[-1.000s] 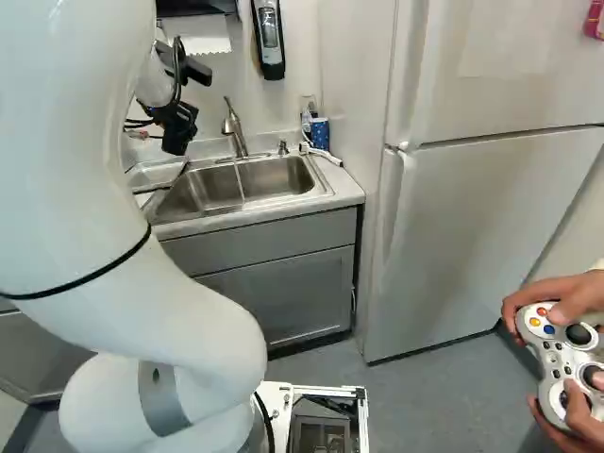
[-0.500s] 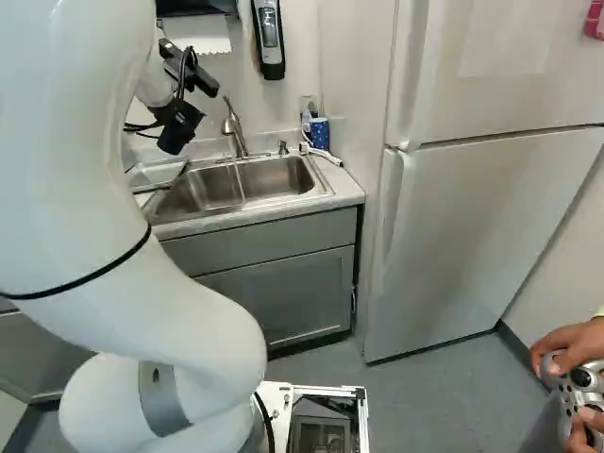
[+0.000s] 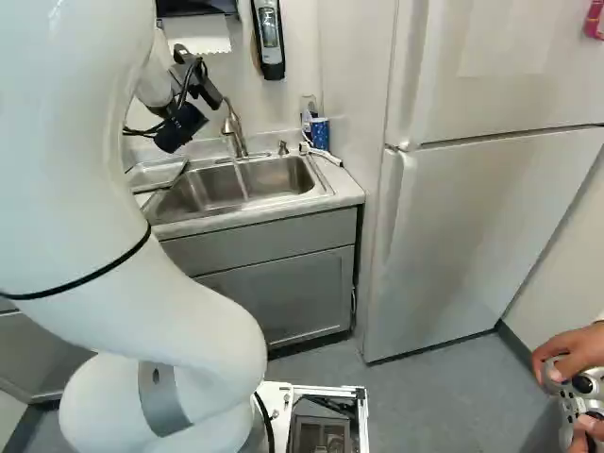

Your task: Rinse the cup and place it in the tray

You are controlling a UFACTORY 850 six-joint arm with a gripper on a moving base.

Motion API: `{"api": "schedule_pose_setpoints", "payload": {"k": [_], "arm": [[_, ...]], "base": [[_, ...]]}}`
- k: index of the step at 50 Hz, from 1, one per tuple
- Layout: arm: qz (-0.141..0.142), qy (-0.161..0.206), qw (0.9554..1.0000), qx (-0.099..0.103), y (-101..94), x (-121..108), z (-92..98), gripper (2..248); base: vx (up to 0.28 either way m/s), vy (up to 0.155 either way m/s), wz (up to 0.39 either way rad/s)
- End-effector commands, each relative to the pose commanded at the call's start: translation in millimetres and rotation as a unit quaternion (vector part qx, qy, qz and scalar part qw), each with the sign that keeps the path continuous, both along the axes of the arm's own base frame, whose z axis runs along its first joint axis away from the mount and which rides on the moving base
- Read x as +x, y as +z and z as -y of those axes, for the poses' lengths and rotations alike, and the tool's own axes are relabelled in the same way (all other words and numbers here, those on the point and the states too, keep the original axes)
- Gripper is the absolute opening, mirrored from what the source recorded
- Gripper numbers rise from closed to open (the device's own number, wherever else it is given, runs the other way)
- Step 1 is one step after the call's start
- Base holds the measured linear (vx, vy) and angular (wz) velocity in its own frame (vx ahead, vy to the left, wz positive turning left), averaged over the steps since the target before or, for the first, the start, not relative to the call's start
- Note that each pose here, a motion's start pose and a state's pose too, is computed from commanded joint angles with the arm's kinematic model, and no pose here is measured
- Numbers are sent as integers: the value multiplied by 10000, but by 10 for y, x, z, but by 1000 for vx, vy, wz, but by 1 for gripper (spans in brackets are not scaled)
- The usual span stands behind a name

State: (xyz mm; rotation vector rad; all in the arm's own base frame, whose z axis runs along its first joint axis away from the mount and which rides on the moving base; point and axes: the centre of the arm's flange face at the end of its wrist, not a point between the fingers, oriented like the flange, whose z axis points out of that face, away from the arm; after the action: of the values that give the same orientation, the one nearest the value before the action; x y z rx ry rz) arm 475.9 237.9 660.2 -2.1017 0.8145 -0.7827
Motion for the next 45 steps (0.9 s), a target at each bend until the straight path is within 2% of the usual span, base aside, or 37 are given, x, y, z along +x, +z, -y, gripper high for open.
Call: {"api": "schedule_pose_setpoints", "payload": {"k": [11, 22, 33, 45], "arm": [[-237, -313, 9983, 423, 0, 0, 0, 121], [-474, -625, 9933, 846, 0, 0, 0, 121], [-709, -936, 9850, 1267, 0, 0, 0, 121], [-962, -1271, 9721, 1719, 0, 0, 0, 121]], "base": [[0, 0, 0], [0, 0, 0], [0, 0, 0], [0, 0, 0]]}}
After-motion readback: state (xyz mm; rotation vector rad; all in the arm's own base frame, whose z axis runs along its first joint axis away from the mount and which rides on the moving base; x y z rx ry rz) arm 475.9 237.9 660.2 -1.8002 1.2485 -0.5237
